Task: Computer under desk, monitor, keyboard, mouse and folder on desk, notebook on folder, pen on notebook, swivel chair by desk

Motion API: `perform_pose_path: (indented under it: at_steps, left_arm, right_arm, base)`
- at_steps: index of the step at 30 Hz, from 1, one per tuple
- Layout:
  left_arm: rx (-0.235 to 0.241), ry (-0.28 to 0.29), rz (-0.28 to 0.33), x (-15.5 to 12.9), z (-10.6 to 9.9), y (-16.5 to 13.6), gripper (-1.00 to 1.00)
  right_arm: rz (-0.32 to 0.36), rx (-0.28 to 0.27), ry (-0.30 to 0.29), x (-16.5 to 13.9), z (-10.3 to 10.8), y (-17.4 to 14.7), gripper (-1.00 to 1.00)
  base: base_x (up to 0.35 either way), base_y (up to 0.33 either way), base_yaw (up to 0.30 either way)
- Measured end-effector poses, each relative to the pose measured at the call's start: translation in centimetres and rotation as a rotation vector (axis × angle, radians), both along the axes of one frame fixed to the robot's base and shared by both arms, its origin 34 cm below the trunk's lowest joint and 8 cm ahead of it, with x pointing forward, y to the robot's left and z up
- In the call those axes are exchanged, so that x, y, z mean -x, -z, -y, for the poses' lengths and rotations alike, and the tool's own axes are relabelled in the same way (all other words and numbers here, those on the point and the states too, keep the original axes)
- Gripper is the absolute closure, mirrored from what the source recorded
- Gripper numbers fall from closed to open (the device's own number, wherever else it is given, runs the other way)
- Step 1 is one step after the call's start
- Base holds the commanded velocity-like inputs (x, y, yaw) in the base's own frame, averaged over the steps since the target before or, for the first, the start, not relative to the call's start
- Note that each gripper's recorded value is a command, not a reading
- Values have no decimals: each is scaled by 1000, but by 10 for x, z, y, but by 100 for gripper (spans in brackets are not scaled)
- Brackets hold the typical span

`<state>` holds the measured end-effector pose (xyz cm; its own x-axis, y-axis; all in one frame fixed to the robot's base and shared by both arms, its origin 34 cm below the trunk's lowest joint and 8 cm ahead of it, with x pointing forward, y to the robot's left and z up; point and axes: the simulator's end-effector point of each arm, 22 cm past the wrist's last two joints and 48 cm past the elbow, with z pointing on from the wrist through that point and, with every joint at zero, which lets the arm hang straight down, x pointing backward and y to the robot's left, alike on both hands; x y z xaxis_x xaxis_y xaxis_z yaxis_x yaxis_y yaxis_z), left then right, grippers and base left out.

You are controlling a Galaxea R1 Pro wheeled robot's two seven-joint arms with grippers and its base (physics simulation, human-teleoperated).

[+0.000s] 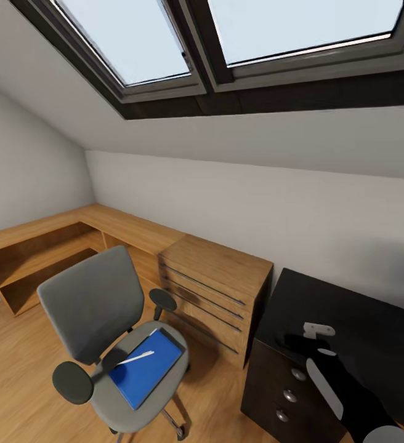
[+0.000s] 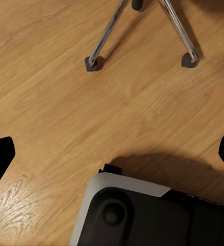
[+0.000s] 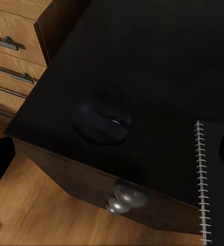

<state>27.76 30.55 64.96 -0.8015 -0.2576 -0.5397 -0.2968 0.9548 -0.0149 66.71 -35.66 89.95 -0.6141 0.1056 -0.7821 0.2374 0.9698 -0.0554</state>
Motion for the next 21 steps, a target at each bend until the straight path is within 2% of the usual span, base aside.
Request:
perform_pose_path:
  at_steps: [9,17,21]
  left_arm:
    - [0,1,-3,1,0,0,-100]
    - [-1,1,-5,2,0,1,-100]
    - [-1,-1,-7,3,0,1,-100]
  right_arm:
    - [40,14,-9,-2,-2,4,-100]
    - [36,18,-11,-6,-2,1,-100]
    - [17,19,-16,-23,-2,-13,-100]
  base:
    - [83,-1,0]
    - [17,0,0]
    - [3,0,0]
